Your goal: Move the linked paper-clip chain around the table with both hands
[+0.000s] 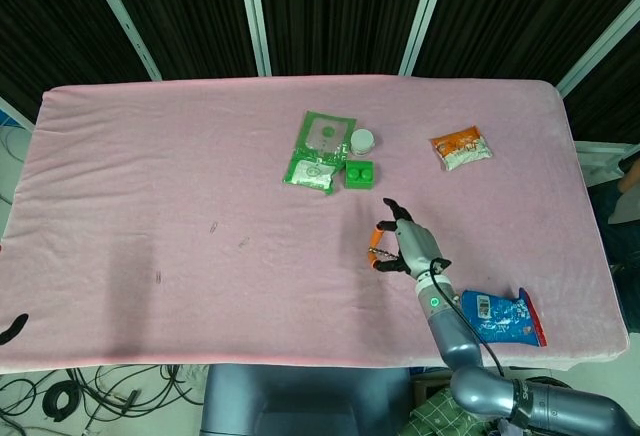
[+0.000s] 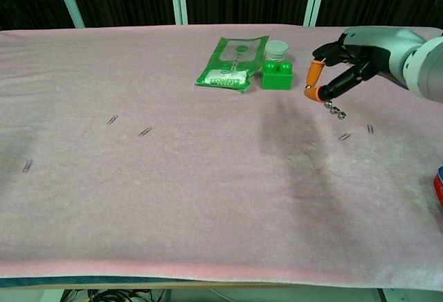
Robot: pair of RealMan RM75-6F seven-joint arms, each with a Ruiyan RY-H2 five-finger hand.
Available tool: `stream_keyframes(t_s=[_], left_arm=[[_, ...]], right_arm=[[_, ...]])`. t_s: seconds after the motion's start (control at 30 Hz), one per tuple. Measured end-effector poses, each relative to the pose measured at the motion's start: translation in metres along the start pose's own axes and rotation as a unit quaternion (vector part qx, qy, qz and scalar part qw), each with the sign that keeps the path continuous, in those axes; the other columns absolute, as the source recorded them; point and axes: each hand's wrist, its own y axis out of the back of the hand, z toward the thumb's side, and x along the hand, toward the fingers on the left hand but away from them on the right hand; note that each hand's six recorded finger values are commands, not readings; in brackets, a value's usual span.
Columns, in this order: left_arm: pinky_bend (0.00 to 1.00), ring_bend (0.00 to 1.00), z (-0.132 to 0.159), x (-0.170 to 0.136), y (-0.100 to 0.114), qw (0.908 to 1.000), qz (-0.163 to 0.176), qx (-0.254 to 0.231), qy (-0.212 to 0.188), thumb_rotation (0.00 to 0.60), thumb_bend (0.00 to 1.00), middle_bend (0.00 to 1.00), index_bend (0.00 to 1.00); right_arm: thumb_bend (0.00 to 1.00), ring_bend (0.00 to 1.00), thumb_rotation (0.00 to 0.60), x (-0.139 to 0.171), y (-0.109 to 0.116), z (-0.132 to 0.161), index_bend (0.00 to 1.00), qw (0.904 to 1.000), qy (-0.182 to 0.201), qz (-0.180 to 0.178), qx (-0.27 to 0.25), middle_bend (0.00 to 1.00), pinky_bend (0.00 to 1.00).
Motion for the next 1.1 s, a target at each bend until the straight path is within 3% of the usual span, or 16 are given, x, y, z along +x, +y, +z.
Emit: stream_keyframes(t_s=[0.13, 0.47, 1.1], left_arm=[[0.00, 0.00, 0.001, 0.001, -0.001, 1.0000, 0.000, 0.003, 0.001, 0.600, 0.21, 0.01, 0.05], [0.00, 0.00, 0.003, 0.002, -0.003, 1.0000, 0.000, 0.007, 0.003, 0.600, 0.21, 0.01, 0.05], [0.00, 0.00, 0.001, 0.004, -0.003, 0.9999, 0.000, 0.008, 0.008, 0.600, 0.21, 0.01, 0.05]], right_arm=[[0.31, 0.04, 0.600, -0.016, 0.011, -0.009, 0.61, 0.9992, -0.004, 0.012, -0.037, 0.00, 0.22], [0.31, 0.04, 0.600, -0.044, 0.017, -0.020, 0.62, 0.9977, -0.003, 0.013, -0.067, 0.00, 0.22], [0.31, 0.04, 0.600, -0.064, 0.003, -0.043, 0.62, 0.9982, -0.007, 0.017, -0.057, 0.00, 0.22]])
